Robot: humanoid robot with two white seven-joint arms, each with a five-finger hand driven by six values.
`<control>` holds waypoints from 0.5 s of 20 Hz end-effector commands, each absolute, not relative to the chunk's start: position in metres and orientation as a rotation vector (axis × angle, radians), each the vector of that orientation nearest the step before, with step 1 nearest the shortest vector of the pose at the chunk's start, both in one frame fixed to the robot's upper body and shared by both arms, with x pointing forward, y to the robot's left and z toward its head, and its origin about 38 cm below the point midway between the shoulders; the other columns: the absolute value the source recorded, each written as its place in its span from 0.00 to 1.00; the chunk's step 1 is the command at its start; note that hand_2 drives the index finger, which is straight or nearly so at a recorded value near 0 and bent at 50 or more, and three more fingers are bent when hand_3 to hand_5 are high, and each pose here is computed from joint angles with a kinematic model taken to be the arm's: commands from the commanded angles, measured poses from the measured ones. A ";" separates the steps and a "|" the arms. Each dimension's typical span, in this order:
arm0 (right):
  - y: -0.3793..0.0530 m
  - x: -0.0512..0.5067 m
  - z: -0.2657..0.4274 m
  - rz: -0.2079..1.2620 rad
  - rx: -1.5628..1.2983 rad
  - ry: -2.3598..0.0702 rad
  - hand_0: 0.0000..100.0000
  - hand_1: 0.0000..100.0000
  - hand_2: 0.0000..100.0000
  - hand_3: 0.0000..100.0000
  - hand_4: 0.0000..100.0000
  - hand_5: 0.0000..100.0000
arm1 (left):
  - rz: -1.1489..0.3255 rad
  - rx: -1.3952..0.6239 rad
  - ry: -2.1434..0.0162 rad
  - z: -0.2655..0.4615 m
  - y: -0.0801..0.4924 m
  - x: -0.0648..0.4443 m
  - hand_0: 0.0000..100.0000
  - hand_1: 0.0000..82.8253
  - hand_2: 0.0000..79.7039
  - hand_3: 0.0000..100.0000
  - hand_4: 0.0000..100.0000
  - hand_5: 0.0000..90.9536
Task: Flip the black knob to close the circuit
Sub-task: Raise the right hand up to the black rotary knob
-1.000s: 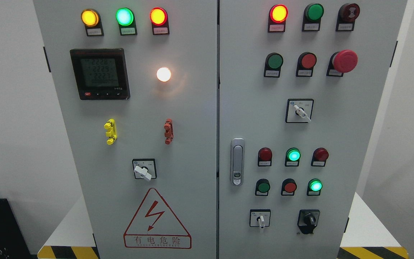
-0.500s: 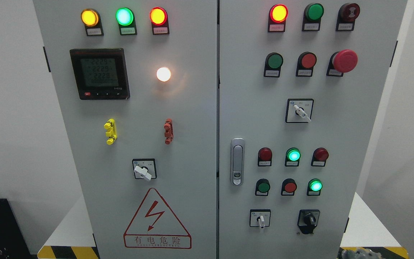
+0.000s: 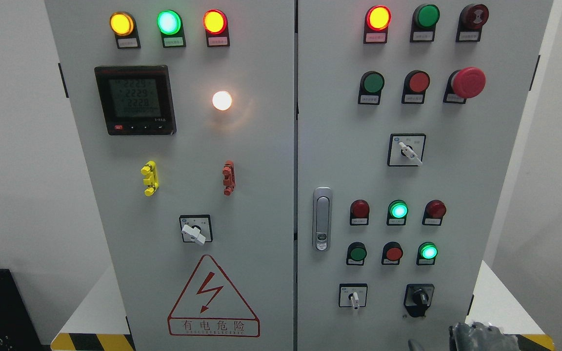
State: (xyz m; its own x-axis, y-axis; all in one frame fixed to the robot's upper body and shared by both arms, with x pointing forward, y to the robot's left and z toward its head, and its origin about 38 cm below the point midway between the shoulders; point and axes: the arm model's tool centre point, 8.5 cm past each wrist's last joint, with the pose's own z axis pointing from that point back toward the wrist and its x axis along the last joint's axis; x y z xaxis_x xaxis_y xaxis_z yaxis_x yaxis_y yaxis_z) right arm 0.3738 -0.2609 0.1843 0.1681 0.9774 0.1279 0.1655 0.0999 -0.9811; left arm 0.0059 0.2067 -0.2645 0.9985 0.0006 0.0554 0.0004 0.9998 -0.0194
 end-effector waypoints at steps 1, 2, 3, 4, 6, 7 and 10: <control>-0.256 0.395 0.166 0.951 -1.273 -1.199 0.00 0.00 0.87 1.00 0.77 0.81 | 0.022 -0.019 -0.055 -0.265 0.207 -0.004 0.00 0.00 0.00 0.05 0.03 0.00; -0.257 0.398 0.166 0.946 -1.275 -1.200 0.00 0.00 0.87 1.00 0.77 0.81 | 0.022 -0.019 -0.055 -0.265 0.207 -0.004 0.00 0.00 0.00 0.05 0.03 0.00; -0.258 0.402 0.167 0.940 -1.276 -1.206 0.00 0.00 0.87 1.00 0.77 0.81 | 0.022 -0.018 -0.055 -0.265 0.208 -0.004 0.00 0.00 0.00 0.05 0.03 0.00; -0.260 0.405 0.168 0.936 -1.277 -1.203 0.00 0.00 0.87 1.00 0.77 0.81 | 0.022 -0.018 -0.055 -0.265 0.208 -0.004 0.00 0.00 0.00 0.05 0.03 0.00; -0.261 0.410 0.167 0.930 -1.275 -1.197 0.00 0.00 0.87 1.00 0.77 0.81 | 0.022 -0.019 -0.055 -0.265 0.207 -0.004 0.00 0.00 0.00 0.05 0.03 0.00; -0.261 0.412 0.168 0.926 -1.275 -1.195 0.00 0.00 0.87 1.00 0.77 0.81 | 0.022 -0.019 -0.055 -0.265 0.207 -0.004 0.00 0.00 0.00 0.05 0.03 0.00; -0.263 0.415 0.166 0.921 -1.274 -1.189 0.00 0.00 0.87 1.00 0.77 0.81 | 0.022 -0.019 -0.055 -0.265 0.207 -0.004 0.00 0.00 0.00 0.05 0.03 0.00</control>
